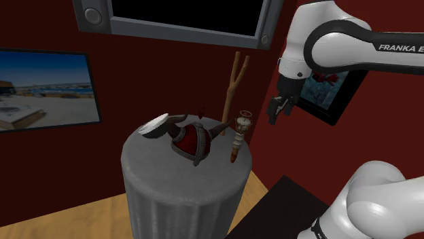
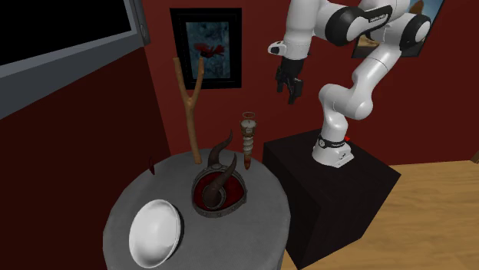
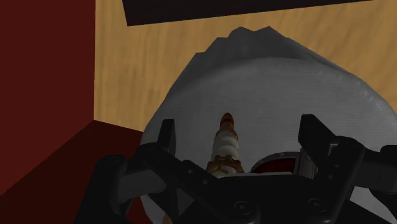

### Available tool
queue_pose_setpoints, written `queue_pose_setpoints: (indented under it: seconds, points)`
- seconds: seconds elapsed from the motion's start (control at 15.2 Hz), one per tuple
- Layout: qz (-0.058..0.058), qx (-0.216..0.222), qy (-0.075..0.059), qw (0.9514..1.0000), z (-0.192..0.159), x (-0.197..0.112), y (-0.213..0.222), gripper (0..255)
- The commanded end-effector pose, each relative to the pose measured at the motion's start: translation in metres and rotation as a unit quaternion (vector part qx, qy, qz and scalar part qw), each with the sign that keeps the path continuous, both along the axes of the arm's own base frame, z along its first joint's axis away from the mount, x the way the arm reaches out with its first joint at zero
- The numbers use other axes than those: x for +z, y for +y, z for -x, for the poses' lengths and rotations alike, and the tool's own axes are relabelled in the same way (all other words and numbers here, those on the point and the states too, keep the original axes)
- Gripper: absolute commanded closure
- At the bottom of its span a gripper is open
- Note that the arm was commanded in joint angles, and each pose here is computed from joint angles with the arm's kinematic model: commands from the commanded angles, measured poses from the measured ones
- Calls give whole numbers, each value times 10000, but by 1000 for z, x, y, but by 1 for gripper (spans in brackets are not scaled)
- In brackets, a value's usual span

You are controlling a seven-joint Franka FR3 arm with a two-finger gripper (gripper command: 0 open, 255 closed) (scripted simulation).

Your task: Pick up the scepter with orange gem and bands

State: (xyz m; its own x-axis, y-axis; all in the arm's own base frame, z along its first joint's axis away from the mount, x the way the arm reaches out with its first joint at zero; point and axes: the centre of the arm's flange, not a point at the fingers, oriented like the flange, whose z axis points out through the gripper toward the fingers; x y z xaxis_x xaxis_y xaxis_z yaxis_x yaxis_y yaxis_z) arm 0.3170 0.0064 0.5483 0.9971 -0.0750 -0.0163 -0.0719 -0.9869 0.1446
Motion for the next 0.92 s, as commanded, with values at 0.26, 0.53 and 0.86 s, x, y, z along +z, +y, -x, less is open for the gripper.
queue_pose_setpoints:
  seconds: [0.26, 0.53, 0.86]
  points:
    - [-195, 36, -12, 9998, -51, -6, -15, 0]
    - [-390, 72, -24, 9992, -102, -13, -28, 0]
    - [-539, 100, -33, 9985, -142, -24, -39, 0]
